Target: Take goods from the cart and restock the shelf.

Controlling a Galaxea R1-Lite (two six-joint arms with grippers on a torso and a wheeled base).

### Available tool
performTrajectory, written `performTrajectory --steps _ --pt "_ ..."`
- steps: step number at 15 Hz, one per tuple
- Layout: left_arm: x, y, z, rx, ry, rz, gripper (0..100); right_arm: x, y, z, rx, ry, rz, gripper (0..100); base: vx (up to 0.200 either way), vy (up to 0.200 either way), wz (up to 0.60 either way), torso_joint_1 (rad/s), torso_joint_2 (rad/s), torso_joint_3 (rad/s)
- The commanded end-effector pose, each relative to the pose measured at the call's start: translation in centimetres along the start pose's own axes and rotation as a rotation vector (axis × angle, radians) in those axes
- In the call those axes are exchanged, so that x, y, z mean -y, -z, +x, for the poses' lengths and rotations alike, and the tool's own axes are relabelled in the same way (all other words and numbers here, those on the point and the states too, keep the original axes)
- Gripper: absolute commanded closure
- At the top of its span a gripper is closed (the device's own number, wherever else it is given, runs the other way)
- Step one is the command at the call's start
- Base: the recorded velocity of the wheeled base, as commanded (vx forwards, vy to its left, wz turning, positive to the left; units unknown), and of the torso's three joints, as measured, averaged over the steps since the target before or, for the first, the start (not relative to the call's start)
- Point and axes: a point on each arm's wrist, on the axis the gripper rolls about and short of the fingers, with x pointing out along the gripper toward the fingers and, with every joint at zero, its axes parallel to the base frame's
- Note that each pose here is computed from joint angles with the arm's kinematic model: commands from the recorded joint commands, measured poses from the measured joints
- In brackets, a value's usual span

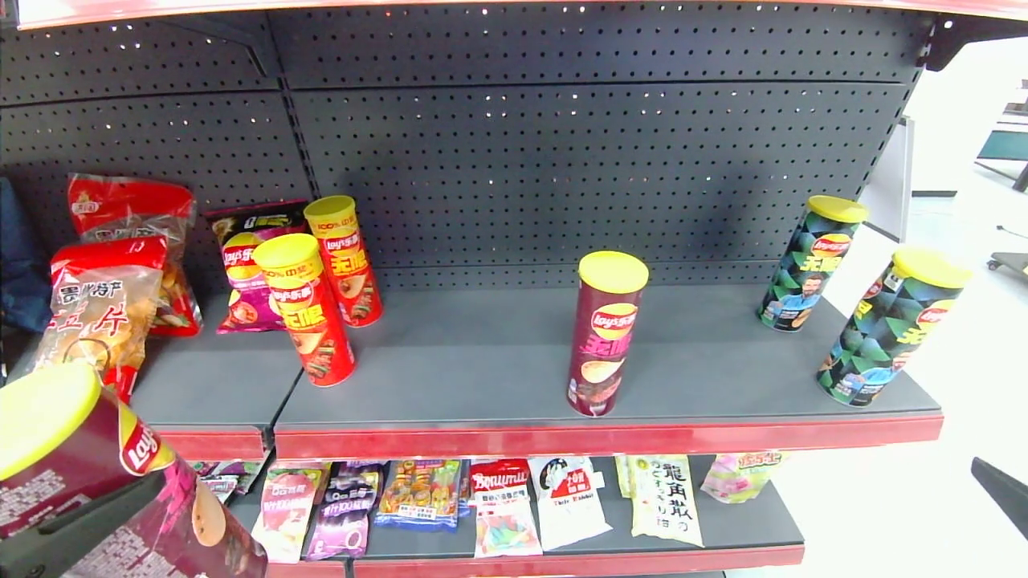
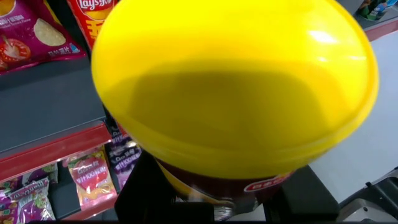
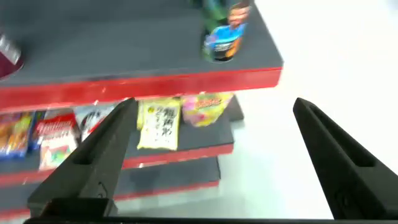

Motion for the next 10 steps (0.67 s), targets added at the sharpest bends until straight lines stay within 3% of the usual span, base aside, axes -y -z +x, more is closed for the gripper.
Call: performTrajectory --steps 1,5,8,10 --pt "0.0 -0.1 0.0 0.001 -0.001 0.001 100 0.1 2.7 -3.7 0.183 -0.024 0.031 0 0.0 0.0 0.0 0.0 0.0 0.0" --pt "0.0 0.0 0.1 -0.003 0.008 0.003 100 -0.1 7.5 -5.3 0.294 -0.064 0.016 0 0.0 0.0 0.0 0.0 0.0 0.0" --pt "0.1 -0.1 0.1 -0.004 0.026 0.003 100 0.1 8.7 -5.5 0.232 0.027 0.031 0 0.0 0.0 0.0 0.0 0.0 0.0" --pt "0.1 -0.1 0.2 -0.005 0.052 0.006 100 -0.1 8.8 -5.4 0.227 -0.054 0.061 0 0.0 0.0 0.0 0.0 0.0 0.0"
